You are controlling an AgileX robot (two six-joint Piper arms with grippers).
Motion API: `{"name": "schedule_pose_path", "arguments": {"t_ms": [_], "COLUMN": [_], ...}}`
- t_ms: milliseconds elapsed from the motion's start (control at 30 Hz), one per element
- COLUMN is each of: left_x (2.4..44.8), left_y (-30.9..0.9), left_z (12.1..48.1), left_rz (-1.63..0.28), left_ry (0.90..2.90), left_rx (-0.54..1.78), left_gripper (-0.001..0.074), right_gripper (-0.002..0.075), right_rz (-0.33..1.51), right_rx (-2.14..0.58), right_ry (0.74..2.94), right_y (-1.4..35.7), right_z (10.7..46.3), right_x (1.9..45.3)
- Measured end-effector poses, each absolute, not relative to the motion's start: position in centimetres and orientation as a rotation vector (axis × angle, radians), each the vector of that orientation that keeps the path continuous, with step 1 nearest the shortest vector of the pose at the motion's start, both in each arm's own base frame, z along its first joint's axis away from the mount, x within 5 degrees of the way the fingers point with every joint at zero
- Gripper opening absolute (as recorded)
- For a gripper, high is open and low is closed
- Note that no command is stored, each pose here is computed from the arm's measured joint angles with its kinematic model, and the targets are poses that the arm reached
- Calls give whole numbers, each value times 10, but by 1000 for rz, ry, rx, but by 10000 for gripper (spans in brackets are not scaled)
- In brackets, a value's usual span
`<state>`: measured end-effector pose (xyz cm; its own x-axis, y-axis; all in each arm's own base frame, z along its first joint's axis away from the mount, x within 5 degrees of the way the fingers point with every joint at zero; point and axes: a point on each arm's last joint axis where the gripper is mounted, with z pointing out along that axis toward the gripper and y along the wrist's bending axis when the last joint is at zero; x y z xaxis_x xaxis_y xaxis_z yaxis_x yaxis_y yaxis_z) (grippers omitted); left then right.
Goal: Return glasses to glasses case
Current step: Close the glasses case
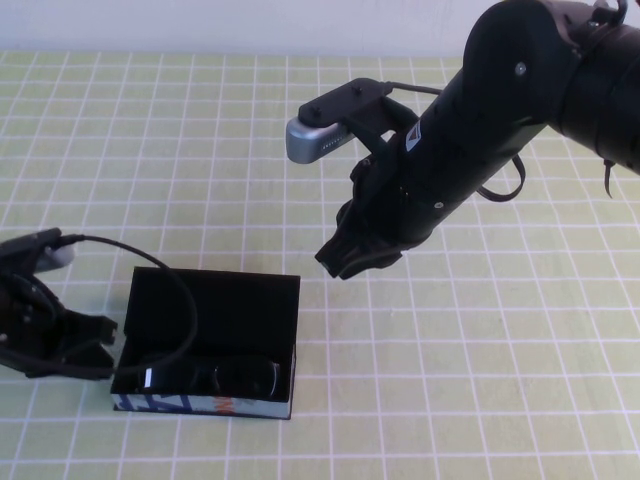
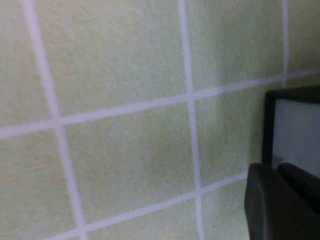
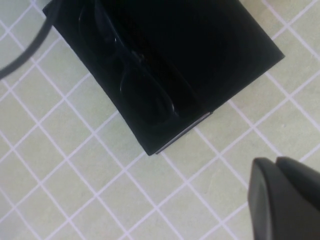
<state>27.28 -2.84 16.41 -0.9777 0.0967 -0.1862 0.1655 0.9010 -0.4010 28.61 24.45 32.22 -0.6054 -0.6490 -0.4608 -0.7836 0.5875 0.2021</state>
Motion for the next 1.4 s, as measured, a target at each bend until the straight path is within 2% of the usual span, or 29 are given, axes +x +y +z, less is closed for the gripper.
{"name": "schedule_pose_path", "arguments": {"t_ms": [100,233,333,400,567,767,1400], "left_x": [275,271,251,237,205,186,211], "left_y": [-25,-23,-30,-38,-69,-93,-105], "left_z": [182,231,265,274,249,219,164], "left_rz": [-556,-472,-491,-542,-723,-728,-680], "left_ry": [2867,2728,2645,2630,2685,2686,2782], "left_rx": [208,226,302,367,538,641,626], "left_gripper": [-4,-4,-4,-4,-4,-4,-4], "right_gripper": [-11,-11,-11,-11,-11,-11,-11], "right_rz": [557,559,559,559,564,585,680], "right_rx": [-1169,-1171,-1163,-1155,-1150,-1150,-1129], "right_ry": [2486,2489,2479,2469,2476,2468,2471], "right_y": [244,244,245,245,248,256,296], "right_z": [322,322,322,323,318,319,293], "right_x": [286,285,286,287,291,300,345]}}
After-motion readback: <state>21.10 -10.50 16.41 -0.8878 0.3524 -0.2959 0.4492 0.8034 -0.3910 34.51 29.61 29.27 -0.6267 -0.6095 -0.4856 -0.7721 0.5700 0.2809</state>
